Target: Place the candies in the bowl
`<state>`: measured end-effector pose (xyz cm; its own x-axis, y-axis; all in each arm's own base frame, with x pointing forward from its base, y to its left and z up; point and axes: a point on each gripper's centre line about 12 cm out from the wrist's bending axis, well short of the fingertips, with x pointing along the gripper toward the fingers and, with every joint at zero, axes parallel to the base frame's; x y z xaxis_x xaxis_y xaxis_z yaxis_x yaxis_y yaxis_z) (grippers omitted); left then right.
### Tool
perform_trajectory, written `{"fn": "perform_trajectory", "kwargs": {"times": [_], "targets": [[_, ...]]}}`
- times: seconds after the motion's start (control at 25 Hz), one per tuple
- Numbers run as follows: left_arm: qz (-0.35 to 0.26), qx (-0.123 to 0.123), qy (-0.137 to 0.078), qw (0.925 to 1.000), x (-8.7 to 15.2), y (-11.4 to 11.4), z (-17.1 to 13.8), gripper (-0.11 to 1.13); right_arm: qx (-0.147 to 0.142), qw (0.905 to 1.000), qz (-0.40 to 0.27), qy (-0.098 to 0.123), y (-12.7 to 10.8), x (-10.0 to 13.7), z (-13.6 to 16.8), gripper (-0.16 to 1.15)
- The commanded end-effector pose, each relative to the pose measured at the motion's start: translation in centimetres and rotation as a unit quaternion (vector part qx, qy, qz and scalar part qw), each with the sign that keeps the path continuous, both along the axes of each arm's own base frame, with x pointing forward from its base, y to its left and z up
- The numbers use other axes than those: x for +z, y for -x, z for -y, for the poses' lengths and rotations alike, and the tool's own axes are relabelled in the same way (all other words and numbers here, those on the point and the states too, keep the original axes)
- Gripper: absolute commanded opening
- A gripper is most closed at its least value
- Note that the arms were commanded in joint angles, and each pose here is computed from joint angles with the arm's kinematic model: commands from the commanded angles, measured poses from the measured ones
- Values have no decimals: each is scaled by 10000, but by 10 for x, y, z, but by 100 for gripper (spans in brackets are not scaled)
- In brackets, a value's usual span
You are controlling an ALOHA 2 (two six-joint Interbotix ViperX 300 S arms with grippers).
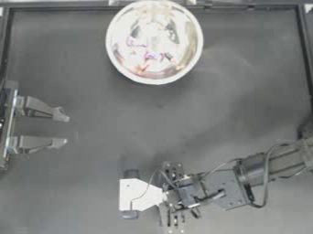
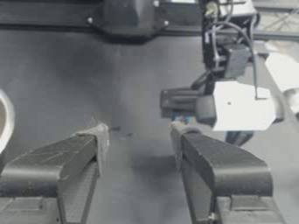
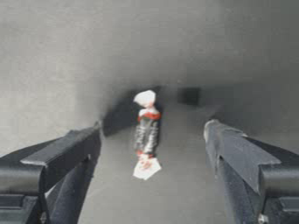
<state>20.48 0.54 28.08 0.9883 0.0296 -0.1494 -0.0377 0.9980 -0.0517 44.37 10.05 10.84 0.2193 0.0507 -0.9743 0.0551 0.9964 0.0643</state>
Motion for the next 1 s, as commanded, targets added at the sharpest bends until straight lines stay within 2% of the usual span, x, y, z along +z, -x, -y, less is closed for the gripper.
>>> {"fn": "perform_trajectory", "kwargs": {"times": [0.04,0.16,0.4,0.56,0.8,1.0], "targets": [[53,12,-2,10000,8,-5,-1,84,-45,9998,174,-101,-5,12,2,96],[45,12,-2,10000,7,-5,-1,84,-88,9998,151,-139,-5,10,4,89],[53,13,6,10000,8,-5,-1,84,-55,9997,128,-181,-5,6,2,64],[53,13,6,10000,8,-5,-1,84,-13,9997,96,-227,-4,4,-1,56],[53,12,-2,10000,8,-5,-1,84,48,9996,157,-234,-3,9,-4,25],[53,12,-2,10000,8,-5,-1,84,123,9992,296,-234,-3,19,-9,25]]}}
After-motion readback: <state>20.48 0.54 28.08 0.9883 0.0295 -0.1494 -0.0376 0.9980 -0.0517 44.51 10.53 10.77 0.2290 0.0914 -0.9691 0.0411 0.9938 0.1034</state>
